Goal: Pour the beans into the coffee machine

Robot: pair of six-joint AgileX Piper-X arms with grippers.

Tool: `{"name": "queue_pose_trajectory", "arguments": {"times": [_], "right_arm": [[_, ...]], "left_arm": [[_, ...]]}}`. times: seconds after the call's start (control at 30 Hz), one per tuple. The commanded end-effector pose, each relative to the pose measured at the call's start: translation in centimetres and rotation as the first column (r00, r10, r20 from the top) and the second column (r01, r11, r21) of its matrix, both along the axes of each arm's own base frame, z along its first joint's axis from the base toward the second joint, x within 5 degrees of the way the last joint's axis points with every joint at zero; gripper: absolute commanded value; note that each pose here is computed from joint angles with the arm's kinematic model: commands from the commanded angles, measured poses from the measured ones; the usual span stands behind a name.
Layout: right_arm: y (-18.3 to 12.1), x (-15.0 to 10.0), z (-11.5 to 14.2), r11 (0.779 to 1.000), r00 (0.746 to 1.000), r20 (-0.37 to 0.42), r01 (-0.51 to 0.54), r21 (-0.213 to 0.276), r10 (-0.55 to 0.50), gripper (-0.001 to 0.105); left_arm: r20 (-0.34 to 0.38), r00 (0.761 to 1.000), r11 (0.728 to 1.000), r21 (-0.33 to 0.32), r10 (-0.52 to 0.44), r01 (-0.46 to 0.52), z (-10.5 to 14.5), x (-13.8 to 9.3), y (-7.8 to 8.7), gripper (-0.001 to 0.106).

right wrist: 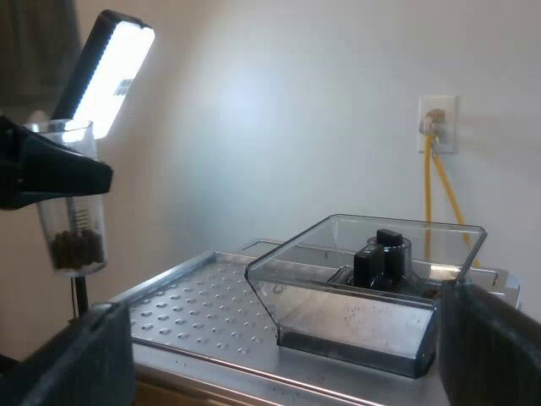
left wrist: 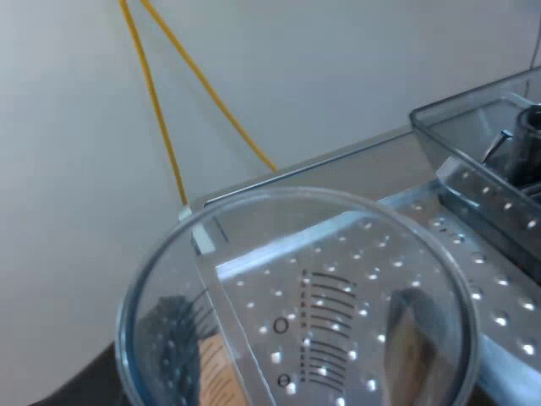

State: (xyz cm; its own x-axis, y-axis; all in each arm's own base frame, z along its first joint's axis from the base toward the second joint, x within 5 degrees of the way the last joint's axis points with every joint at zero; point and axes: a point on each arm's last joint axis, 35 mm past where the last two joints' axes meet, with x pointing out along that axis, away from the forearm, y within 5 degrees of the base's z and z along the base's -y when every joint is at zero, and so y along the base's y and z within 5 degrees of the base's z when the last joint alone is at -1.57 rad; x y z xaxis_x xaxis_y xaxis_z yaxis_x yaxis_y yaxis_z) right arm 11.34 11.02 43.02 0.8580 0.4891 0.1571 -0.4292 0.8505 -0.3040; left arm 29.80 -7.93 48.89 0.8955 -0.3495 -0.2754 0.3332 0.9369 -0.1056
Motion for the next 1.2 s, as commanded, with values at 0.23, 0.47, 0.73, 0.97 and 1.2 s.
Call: {"name": "queue_pose_trajectory", "arguments": {"times": [0.23,0.47,0.73,0.97,1.2], "right_arm": [[-0.2,-0.2,0.6,1.0,1.0,0.026,0.001,0.01,-0.001,0.079],[-0.2,-0.2,0.6,1.0,1.0,0.026,0.001,0.01,-0.001,0.079],[-0.2,-0.2,0.6,1.0,1.0,0.025,0.001,0.009,-0.001,0.079],[-0.2,-0.2,0.6,1.0,1.0,0.025,0.001,0.009,-0.001,0.079],[-0.2,-0.2,0.6,1.0,1.0,0.025,0.001,0.009,-0.001,0.079]], "left_arm": [[0.021,0.999,0.999,-0.002,-0.035,0.035,0.9,3.7,-2.8,0.022],[0.039,0.997,0.997,-0.008,-0.071,0.072,1.4,6.4,-5.0,0.022],[0.066,0.992,0.994,-0.014,-0.105,0.106,1.9,8.4,-7.3,0.022],[0.048,0.992,0.993,-0.009,-0.115,0.115,0.7,10.0,-8.4,0.022],[0.129,0.97,0.957,0.234,-0.207,0.173,0.5,10.0,-9.0,0.022]]}}
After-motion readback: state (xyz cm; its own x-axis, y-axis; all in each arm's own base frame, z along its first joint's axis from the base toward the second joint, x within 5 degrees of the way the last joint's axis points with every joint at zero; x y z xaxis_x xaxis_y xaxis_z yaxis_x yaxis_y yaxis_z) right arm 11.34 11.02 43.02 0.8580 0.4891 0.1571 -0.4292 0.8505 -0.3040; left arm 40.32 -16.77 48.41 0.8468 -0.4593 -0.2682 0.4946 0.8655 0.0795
